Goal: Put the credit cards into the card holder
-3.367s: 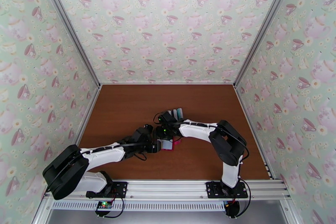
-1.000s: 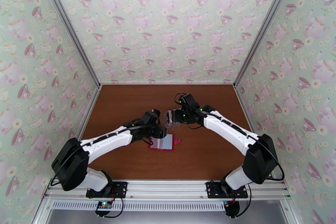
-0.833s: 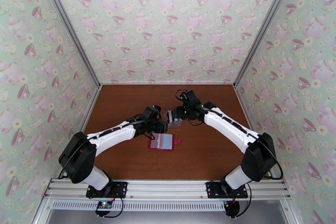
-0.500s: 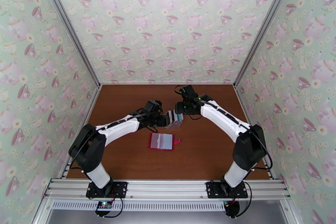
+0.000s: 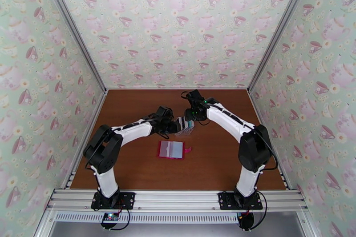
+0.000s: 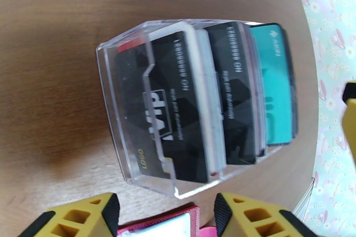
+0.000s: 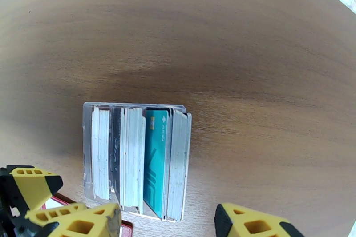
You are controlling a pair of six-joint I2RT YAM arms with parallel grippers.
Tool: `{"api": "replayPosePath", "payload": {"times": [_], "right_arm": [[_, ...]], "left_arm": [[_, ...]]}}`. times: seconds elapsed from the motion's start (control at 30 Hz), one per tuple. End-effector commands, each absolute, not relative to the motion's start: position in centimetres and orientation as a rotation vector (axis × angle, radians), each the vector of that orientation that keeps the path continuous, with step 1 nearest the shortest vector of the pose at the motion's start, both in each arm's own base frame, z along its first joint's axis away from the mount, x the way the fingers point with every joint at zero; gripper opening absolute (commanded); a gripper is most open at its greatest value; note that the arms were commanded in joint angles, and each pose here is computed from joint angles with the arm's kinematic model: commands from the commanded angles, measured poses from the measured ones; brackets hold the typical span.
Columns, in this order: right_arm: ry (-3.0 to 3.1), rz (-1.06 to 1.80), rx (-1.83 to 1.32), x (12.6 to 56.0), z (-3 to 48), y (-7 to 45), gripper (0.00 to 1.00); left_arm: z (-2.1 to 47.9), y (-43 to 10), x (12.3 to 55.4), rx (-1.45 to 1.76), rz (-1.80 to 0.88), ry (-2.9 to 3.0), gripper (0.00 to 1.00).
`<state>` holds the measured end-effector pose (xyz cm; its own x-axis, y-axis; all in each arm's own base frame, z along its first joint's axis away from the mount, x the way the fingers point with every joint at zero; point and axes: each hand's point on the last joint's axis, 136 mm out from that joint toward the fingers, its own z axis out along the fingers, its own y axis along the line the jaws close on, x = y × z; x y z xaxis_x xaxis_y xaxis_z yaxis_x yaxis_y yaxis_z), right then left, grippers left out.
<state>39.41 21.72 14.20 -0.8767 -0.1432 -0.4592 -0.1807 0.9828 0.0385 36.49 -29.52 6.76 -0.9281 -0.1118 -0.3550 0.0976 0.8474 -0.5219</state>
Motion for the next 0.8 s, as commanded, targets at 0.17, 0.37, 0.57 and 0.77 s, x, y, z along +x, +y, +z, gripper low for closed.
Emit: {"api": "replayPosePath", "payload": {"times": [0.17,0.37,0.57,0.77], "right_arm": [[2.67,0.074,-0.246,39.5,13.7,21.2,0.59],[2.681,0.063,-0.263,39.4,13.2,21.3,0.59],[2.707,0.055,-0.277,39.3,12.0,21.3,0.59],[2.738,0.08,-0.289,38.8,10.6,21.6,0.59]], "left_arm": [[5.4,-30.0,37.6,-0.053,-0.841,2.648,0.58],[4.0,-29.7,37.4,-0.07,-0.819,2.673,0.58],[2.6,-29.1,36.7,-0.086,-0.795,2.706,0.53],[1.8,-28.5,35.9,-0.087,-0.771,2.73,0.51]]}}
